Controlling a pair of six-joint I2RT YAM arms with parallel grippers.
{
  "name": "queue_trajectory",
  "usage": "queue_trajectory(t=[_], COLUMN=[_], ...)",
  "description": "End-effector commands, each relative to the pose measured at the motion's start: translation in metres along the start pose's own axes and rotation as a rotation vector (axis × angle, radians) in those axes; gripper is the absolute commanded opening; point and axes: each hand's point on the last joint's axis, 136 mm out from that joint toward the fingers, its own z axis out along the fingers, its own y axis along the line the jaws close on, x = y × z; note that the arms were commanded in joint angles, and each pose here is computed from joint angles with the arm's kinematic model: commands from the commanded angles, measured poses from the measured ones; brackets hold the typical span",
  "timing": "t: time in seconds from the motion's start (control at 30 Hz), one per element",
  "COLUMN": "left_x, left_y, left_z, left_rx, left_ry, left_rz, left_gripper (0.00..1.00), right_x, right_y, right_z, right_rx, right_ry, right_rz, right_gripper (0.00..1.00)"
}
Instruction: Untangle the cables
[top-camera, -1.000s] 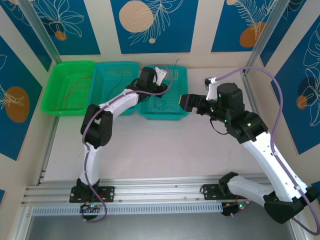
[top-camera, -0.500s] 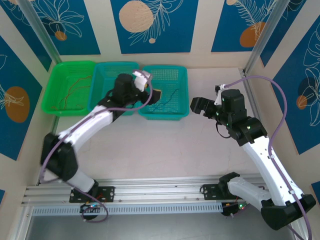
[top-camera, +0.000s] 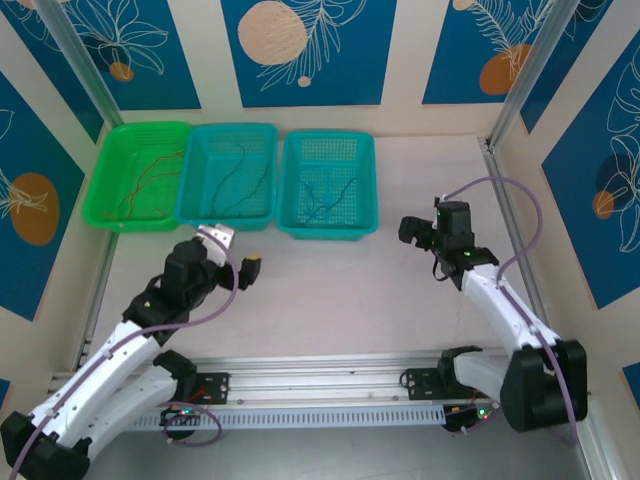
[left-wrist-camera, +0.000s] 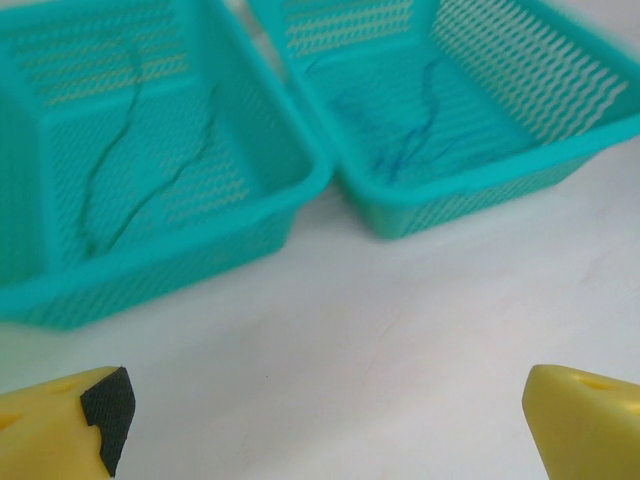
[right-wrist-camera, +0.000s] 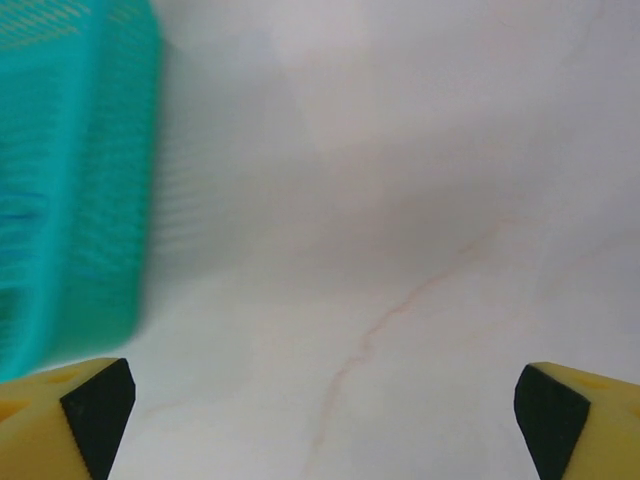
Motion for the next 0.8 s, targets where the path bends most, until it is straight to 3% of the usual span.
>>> queue_trajectory(t=[0.0,0.2,0.3,0.37,0.43,0.47,0.57,0.77], left_x=[0.027,0.037,0.048,0.054,0.055,0.056,0.053,0.046], left_y=[0.043,0.081,0.09,0.096,0.103,0.109,0.125,0.147], left_z=[0.0,0.012,0.013,0.017,0.021,0.023,0.035,0.08], left_rx=[-0.215,-0.368,-0.409,-0.443,-0.483,-0.515,-0.571,-0.511], left_ry=[0.062,0.079,0.079,0.062,0.035,0.026,-0.02,-0.065], left_rz=[0.02,-0.06,-0.073,-0.064,-0.05,-0.048,-0.031,-0.066], left_gripper=[1.0,1.0,1.0,1.0,1.0,1.0,1.0,1.0], right_x=[-0.032,-0.027,-0.02,-0.013,-0.007,-0.01,-0.01,-0.009], right_y=[-0.01,-0.01,-0.004,-0.002,-0.003,0.003,-0.001,0.001], right_z=[0.026,0.083,0.074,0.065,0.069,0.069,0.069,0.068], right_rx=[0.055,-0.004,-0.075,-0.236,-0.208,-0.212,-0.189,-0.2], right_ry=[-0.182,-0.242,-0.263,-0.368,-0.281,-0.334,-0.329,-0.31], right_rz=[-0.124,-0.141,-0.148,-0.12,-0.127,-0.158,-0.149,-0.152], right_gripper=[1.0,1.0,1.0,0.99,0.99,0.99,0.99,0.99])
